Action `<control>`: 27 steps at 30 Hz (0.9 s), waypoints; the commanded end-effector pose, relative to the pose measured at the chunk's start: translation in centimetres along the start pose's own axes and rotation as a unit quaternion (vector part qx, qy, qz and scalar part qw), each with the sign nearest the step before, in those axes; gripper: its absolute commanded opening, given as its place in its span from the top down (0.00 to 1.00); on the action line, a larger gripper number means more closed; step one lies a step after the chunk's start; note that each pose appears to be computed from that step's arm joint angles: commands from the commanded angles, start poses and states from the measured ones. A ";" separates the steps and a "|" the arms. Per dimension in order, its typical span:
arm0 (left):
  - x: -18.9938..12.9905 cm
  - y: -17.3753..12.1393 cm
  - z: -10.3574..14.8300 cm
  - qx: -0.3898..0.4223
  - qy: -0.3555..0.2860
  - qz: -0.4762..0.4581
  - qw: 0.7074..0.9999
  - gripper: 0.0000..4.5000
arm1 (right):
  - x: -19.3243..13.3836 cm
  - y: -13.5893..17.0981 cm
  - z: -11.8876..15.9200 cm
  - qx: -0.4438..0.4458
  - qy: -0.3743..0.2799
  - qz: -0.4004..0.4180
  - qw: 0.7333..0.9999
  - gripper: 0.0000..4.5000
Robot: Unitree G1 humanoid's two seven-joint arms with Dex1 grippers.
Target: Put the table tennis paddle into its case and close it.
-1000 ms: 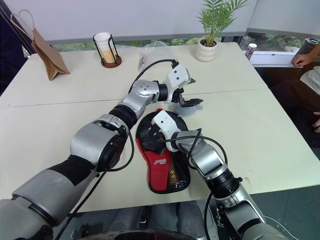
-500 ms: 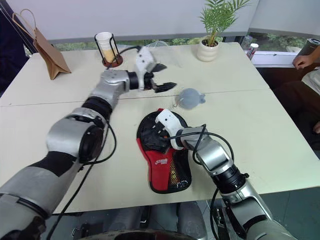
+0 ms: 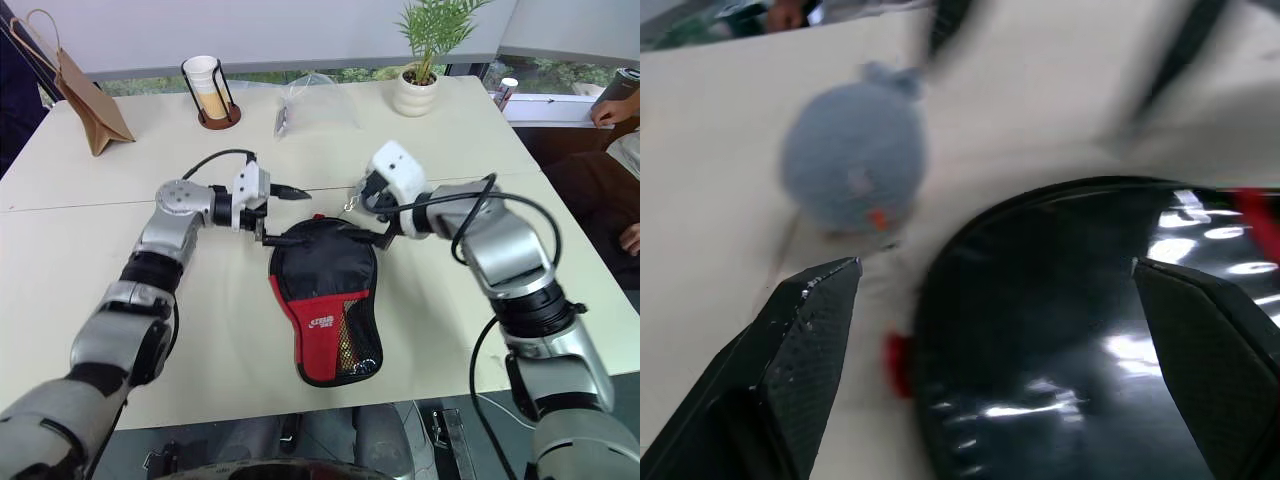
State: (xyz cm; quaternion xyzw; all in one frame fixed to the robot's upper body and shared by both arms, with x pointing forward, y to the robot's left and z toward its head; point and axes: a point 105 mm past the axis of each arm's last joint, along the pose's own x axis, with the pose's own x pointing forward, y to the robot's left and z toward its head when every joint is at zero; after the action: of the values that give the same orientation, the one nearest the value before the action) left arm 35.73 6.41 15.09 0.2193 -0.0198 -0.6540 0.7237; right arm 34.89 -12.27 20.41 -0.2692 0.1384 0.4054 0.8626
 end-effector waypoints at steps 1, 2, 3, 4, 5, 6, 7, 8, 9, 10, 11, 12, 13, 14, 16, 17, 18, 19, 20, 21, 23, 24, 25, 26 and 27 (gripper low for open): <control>1.5 -2.1 1.2 0.024 -0.010 -0.021 0.999 0.01 | -1.1 -3.1 1.0 -0.042 -0.009 -0.034 0.999 0.00; 1.9 -2.7 0.9 0.022 -0.008 -0.022 0.999 0.01 | -1.0 -3.9 0.7 -0.049 -0.004 -0.037 0.998 0.00; 2.2 -3.1 0.7 0.017 -0.005 -0.021 1.000 0.01 | -0.8 -4.4 0.4 -0.052 -0.002 -0.035 0.998 0.00; 2.4 -3.3 0.4 0.014 -0.002 -0.018 1.000 0.01 | -0.6 -4.9 0.1 -0.053 0.000 -0.033 0.998 0.00; 2.6 -3.6 0.1 0.013 0.004 -0.016 1.000 0.01 | -0.3 -5.4 -0.3 -0.065 0.006 -0.034 0.997 0.00; 2.7 -3.8 -0.2 0.012 0.010 -0.015 1.000 0.01 | 0.0 -5.9 -0.7 -0.081 0.012 -0.035 0.996 0.00; 2.9 -4.0 -0.5 0.008 0.015 -0.012 1.000 0.01 | 0.4 -6.3 -1.0 -0.088 0.015 -0.032 0.996 0.00; 3.0 -4.2 -0.9 0.003 0.021 -0.007 1.000 0.01 | 0.9 -6.7 -1.2 -0.090 0.018 -0.030 0.995 0.00; 3.2 -4.3 -1.4 0.002 0.027 -0.005 1.000 0.01 | 1.4 -7.0 -1.6 -0.092 0.023 -0.027 0.995 0.00; 3.2 -4.5 -1.8 0.001 0.034 -0.003 0.999 0.01 | 1.9 -7.3 -1.9 -0.098 0.030 -0.024 0.994 0.00; 3.4 -4.7 -2.2 -0.001 0.040 -0.003 0.999 0.01 | 2.3 -7.4 -2.3 -0.104 0.039 -0.019 0.994 0.00; 3.5 -4.9 -2.5 -0.003 0.045 -0.003 0.999 0.01 | 2.7 -7.5 -2.6 -0.109 0.045 -0.014 0.993 0.00; 3.6 -5.1 -2.8 -0.005 0.049 -0.004 0.999 0.01 | 3.0 -7.6 -2.8 -0.112 0.049 -0.012 0.992 0.00; 3.6 -5.2 -3.2 -0.009 0.054 -0.003 0.998 0.01 | 3.4 -7.7 -2.9 -0.113 0.052 -0.011 0.992 0.00; 3.6 -5.4 -4.0 -0.014 0.066 0.002 0.998 0.01 | 4.0 -7.9 -3.1 -0.115 0.058 -0.008 0.992 0.00; 3.6 -5.4 -4.3 -0.017 0.071 0.003 0.997 0.01 | 4.3 -8.0 -3.2 -0.114 0.060 -0.007 0.992 0.00; 3.5 -5.5 -4.7 -0.022 0.076 0.006 0.997 0.01 | 4.5 -8.0 -3.4 -0.114 0.064 -0.005 0.991 0.00; 3.5 -5.6 -5.1 -0.026 0.082 0.008 0.996 0.01 | 4.8 -8.0 -3.5 -0.115 0.068 -0.004 0.991 0.00; 3.5 -5.6 -5.4 -0.029 0.086 0.009 0.996 0.01 | 5.0 -8.0 -3.7 -0.114 0.071 -0.002 0.991 0.00; 3.4 -5.7 -5.7 -0.032 0.091 0.012 0.995 0.01 | 5.2 -7.9 -3.8 -0.111 0.074 0.001 0.991 0.00; 3.4 -5.7 -6.0 -0.037 0.095 0.016 0.995 0.01 | 5.5 -7.7 -4.1 -0.108 0.079 0.006 0.991 0.00; 3.4 -5.7 -6.1 -0.038 0.096 0.017 0.994 0.01 | 5.6 -7.7 -4.3 -0.109 0.086 0.005 0.990 0.00; 3.5 -5.6 -6.2 -0.039 0.097 0.020 0.994 0.01 | 5.8 -7.7 -4.6 -0.107 0.092 0.005 0.990 0.00; 3.5 -5.6 -6.2 -0.040 0.097 0.022 0.994 0.01 | 5.9 -7.7 -4.8 -0.106 0.097 0.004 0.990 0.00; 3.5 -5.6 -6.2 -0.040 0.096 0.023 0.994 0.01 | 6.0 -7.7 -4.9 -0.106 0.101 0.003 0.989 0.00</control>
State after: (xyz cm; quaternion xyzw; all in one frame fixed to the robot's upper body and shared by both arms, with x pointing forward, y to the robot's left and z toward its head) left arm 32.95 3.67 9.15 0.2391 0.0207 -0.6238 0.7438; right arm 44.09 -15.81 15.04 -0.3865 0.1987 0.3966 0.8086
